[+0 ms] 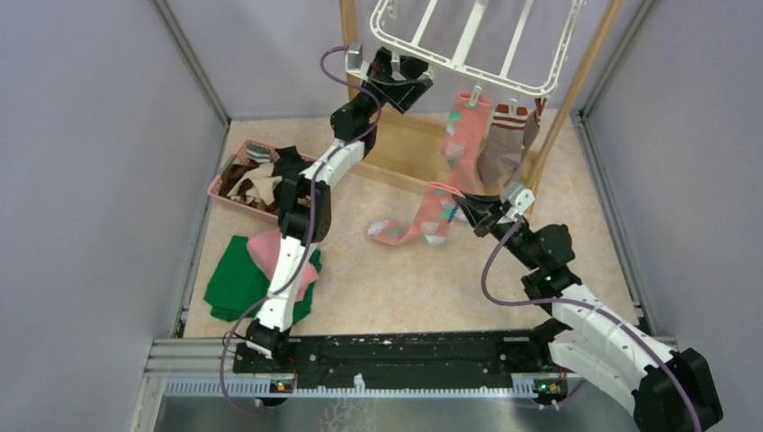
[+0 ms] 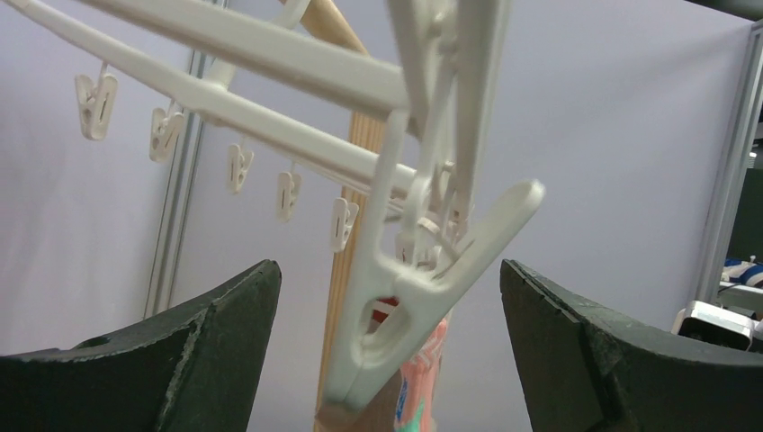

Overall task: Clip the socks to the hanger
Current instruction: Open the clamp at the hanger.

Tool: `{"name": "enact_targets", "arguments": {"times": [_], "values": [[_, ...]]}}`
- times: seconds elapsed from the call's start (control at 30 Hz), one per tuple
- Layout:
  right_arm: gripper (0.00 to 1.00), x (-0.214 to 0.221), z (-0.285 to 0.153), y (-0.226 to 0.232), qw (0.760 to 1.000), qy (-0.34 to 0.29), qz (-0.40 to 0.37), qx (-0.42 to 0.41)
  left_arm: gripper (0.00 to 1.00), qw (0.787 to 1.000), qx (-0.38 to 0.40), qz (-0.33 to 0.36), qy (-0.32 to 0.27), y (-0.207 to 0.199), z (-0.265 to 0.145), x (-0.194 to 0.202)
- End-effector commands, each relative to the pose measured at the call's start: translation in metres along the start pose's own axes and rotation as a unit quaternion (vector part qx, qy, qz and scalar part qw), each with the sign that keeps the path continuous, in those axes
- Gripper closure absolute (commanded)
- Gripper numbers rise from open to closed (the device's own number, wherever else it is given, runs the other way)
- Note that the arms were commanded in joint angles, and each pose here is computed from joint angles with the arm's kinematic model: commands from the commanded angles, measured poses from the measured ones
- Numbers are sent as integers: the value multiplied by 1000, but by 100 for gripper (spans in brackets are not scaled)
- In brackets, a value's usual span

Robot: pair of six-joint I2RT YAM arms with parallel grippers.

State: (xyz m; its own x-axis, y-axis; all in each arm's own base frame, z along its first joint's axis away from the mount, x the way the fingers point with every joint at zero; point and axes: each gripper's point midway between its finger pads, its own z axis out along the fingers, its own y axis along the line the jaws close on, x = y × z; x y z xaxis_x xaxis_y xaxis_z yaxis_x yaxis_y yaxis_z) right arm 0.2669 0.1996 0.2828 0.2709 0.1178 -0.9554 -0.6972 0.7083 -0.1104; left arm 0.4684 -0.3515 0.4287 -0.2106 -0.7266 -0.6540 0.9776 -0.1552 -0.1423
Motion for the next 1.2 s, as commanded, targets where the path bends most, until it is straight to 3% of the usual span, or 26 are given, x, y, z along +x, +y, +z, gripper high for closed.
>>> {"name": "enact_targets", "arguments": {"times": [0.0, 1.17], "values": [[100, -17, -1, 0, 999, -32, -4, -1, 4, 986, 128, 88, -53, -62, -1, -18], [100, -15, -1, 0, 1000, -27, -3, 0, 18, 978, 165, 119, -56, -90, 19, -26]]}}
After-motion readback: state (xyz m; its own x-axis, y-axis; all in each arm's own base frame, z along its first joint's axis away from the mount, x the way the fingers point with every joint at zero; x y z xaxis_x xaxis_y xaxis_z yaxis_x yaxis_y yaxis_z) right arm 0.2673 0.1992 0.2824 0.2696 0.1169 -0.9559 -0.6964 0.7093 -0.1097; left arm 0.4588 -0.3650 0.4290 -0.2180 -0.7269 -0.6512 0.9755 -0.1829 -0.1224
